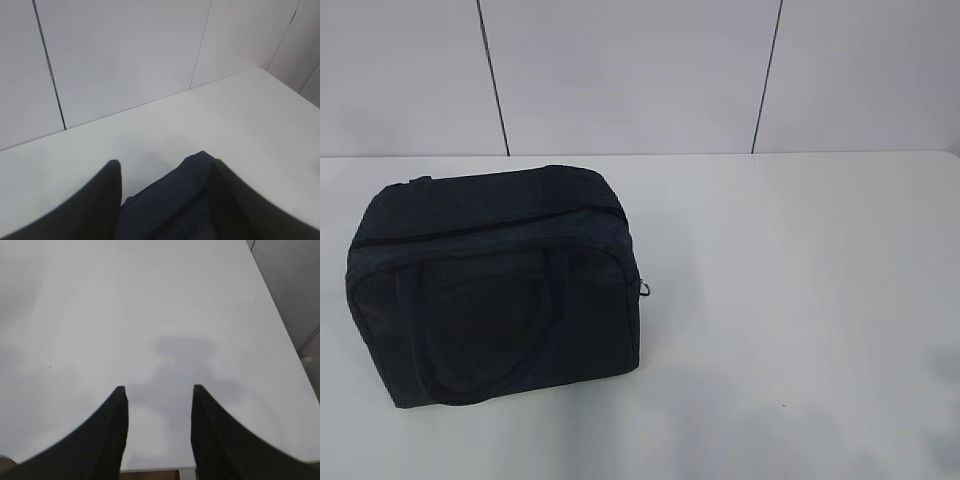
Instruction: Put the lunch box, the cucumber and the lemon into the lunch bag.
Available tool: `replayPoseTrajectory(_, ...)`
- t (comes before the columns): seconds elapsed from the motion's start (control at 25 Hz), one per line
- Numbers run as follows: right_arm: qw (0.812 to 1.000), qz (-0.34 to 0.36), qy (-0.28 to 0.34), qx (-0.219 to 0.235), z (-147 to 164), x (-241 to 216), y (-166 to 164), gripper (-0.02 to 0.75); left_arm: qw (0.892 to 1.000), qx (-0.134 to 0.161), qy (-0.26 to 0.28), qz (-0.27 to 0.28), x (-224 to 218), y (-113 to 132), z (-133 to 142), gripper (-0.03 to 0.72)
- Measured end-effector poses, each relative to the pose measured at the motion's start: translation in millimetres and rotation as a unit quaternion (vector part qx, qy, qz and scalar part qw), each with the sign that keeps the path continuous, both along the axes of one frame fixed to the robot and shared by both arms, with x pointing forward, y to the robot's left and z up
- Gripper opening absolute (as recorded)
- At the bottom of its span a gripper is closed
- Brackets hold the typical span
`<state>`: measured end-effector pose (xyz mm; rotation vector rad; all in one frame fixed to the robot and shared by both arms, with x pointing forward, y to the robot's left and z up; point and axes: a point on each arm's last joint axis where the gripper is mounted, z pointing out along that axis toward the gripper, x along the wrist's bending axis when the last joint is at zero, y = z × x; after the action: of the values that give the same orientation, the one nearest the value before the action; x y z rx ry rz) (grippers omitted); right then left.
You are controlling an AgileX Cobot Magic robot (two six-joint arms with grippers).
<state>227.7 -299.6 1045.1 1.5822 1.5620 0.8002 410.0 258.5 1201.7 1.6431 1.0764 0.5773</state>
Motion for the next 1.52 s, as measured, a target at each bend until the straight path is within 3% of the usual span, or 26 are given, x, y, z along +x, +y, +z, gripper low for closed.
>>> replayPoseTrajectory(0.08, 1.000, 0.000, 0.000, 0.000, 0, 0, 0, 0.326, 1.000, 0.007, -0.002, 0.006, -4, 1, -4, 0.400)
replayPoseTrajectory(0.24, 1.000, 0.000, 0.000, 0.000, 0, 0, 0, 0.326, 0.997, 0.056, 0.000, 0.060, -18, 11, -10, 0.400)
replayPoseTrajectory(0.6, 1.000, 0.000, 0.000, 0.000, 0, 0, 0, 0.326, 0.976, 0.115, -0.060, 0.174, -73, 32, 6, 0.396)
replayPoseTrajectory(0.68, 1.000, 0.000, 0.000, 0.000, 0, 0, 0, 0.326, 0.973, 0.113, -0.082, 0.184, -95, 35, 10, 0.396)
replayPoseTrajectory(0.84, 1.000, 0.000, 0.000, 0.000, 0, 0, 0, 0.326, 0.976, 0.119, -0.072, 0.167, -131, 39, 1, 0.395)
replayPoseTrajectory(1.16, 1.000, 0.000, 0.000, 0.000, 0, 0, 0, 0.326, 0.979, 0.117, -0.066, 0.154, -182, 47, -63, 0.393)
replayPoseTrajectory(1.32, 1.000, 0.000, 0.000, 0.000, 0, 0, 0, 0.326, 0.981, 0.102, -0.054, 0.158, -189, 48, -88, 0.393)
replayPoseTrajectory(1.52, 1.000, 0.000, 0.000, 0.000, 0, 0, 0, 0.326, 0.982, 0.104, -0.030, 0.158, -188, 48, -109, 0.393)
